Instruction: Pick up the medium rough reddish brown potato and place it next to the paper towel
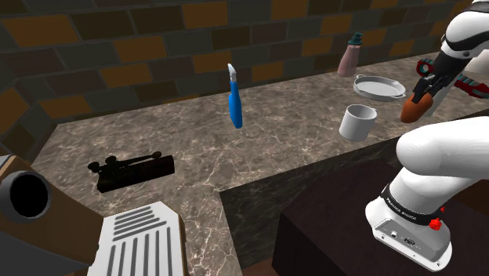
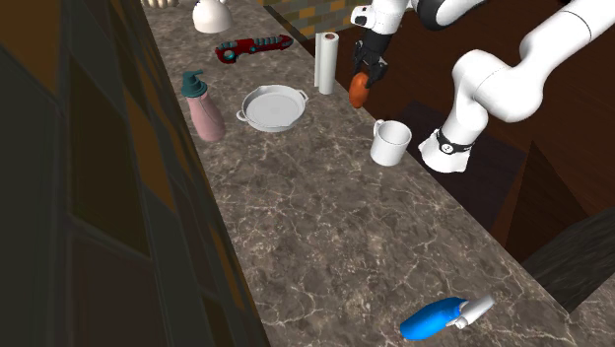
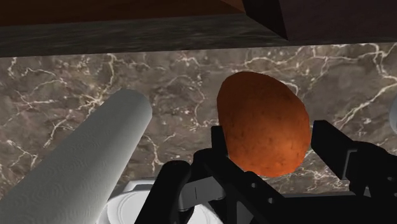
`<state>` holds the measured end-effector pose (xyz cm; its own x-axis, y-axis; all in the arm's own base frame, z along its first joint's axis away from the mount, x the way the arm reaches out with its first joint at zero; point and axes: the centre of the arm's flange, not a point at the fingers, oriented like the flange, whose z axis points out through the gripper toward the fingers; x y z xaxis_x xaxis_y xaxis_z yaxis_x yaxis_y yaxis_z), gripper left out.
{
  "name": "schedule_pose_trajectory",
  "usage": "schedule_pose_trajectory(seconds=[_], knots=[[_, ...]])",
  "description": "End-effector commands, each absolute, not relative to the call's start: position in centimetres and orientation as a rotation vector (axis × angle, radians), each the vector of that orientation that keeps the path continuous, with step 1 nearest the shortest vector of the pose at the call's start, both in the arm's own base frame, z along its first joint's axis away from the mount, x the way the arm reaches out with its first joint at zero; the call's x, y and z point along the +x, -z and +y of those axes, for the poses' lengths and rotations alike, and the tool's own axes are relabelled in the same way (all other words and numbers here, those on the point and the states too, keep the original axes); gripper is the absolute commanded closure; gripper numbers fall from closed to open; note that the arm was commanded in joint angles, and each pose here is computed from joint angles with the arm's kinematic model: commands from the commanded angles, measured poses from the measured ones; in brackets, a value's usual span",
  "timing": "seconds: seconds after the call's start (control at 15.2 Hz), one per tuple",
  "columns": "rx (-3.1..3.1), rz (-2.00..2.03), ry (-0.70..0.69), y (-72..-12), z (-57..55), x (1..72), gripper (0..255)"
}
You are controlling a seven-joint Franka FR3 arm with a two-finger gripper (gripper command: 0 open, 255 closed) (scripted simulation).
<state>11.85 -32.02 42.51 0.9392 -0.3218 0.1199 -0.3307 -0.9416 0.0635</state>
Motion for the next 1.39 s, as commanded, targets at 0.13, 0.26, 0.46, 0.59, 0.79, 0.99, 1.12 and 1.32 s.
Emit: schedule_pose_trajectory(seconds=[0.13, 0.26, 0.46, 0.59, 0.79, 0.99, 1.12, 1.32], knots=[[3.011, -0.507, -0.166, -40.4, -32.0, 11.9, 255], [3.011, -0.507, -0.166, -39.3, -32.0, 11.9, 255], [3.011, -0.507, -0.166, -37.8, -32.0, 11.9, 255], [3.011, -0.507, -0.166, -36.7, -32.0, 11.9, 255], [3.011, -0.507, -0.166, -35.3, -32.0, 11.9, 255], [3.011, -0.507, -0.166, -35.3, -32.0, 11.9, 255], [3.011, -0.507, -0.166, -35.3, -32.0, 11.9, 255], [3.012, -0.507, -0.166, -35.3, -32.1, 11.8, 0]])
